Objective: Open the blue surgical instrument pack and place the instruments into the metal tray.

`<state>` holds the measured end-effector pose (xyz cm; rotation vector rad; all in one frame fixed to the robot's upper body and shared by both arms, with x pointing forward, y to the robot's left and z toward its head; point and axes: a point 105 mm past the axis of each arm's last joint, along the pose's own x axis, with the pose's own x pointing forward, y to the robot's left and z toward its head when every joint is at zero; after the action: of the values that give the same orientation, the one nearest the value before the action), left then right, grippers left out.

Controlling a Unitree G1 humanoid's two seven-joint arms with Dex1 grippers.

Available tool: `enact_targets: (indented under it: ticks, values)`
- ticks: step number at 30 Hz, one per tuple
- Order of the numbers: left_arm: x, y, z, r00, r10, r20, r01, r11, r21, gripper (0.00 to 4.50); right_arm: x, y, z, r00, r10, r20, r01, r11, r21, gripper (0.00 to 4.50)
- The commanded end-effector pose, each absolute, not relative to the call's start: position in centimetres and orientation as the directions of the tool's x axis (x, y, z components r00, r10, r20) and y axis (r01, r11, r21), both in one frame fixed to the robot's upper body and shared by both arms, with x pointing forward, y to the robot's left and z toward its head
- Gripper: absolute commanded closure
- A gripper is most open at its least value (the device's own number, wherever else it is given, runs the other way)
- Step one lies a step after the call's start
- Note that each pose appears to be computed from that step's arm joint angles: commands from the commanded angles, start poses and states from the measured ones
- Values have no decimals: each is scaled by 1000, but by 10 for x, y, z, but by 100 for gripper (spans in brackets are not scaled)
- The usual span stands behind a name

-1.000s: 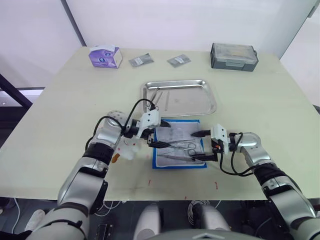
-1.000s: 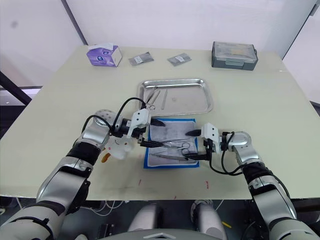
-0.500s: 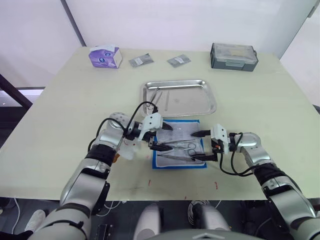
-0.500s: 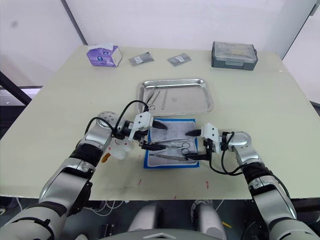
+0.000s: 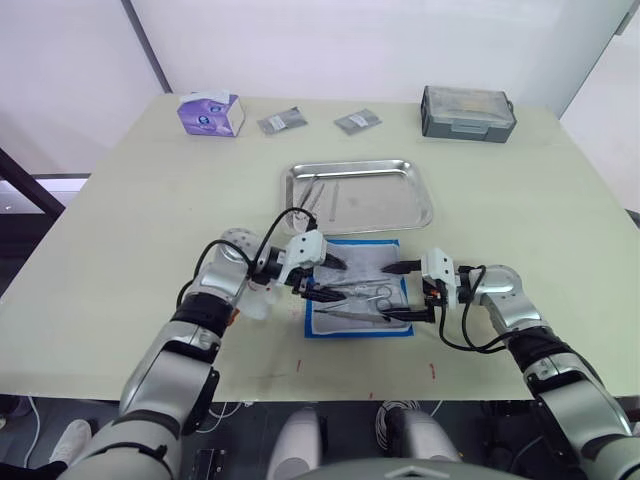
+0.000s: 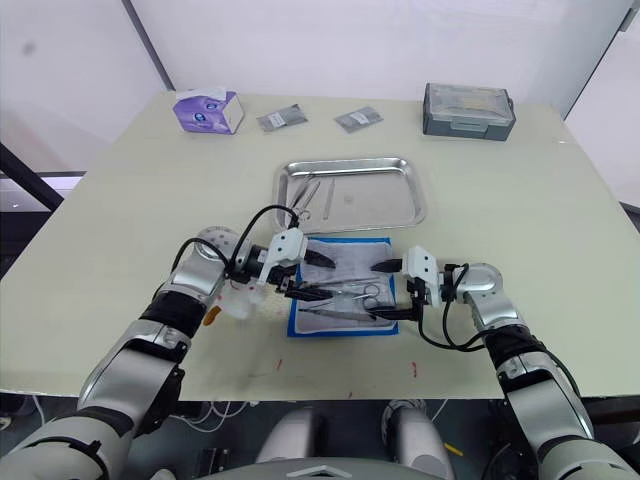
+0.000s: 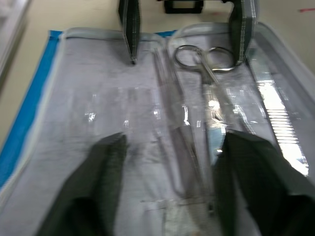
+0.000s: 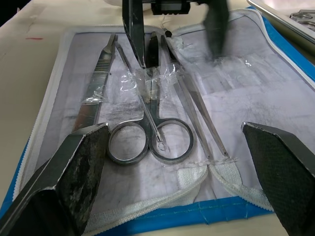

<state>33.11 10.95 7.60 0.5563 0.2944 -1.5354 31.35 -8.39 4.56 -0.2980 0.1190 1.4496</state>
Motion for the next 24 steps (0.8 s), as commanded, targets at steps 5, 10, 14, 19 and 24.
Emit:
enact_targets:
  ticks: [5,10,14,19,24]
  values:
    - [333,107,78,44,-861,-506,987,-40,154,435,285,-104,-19,97,892,-441,-988,141,69,0]
    - [332,107,77,43,-862,-505,989,-37,146,435,285,-104,-19,98,894,-438,-988,142,68,0]
    - [335,111,79,57,-858,-510,989,-20,145,435,284,-104,-19,95,895,-437,-988,139,72,0]
    - [339,115,83,74,-860,-505,991,6,137,435,284,-104,-19,91,894,-438,-988,136,71,0]
    - [340,111,90,80,-876,-475,994,32,108,335,284,-103,-19,90,895,-436,-988,134,70,0]
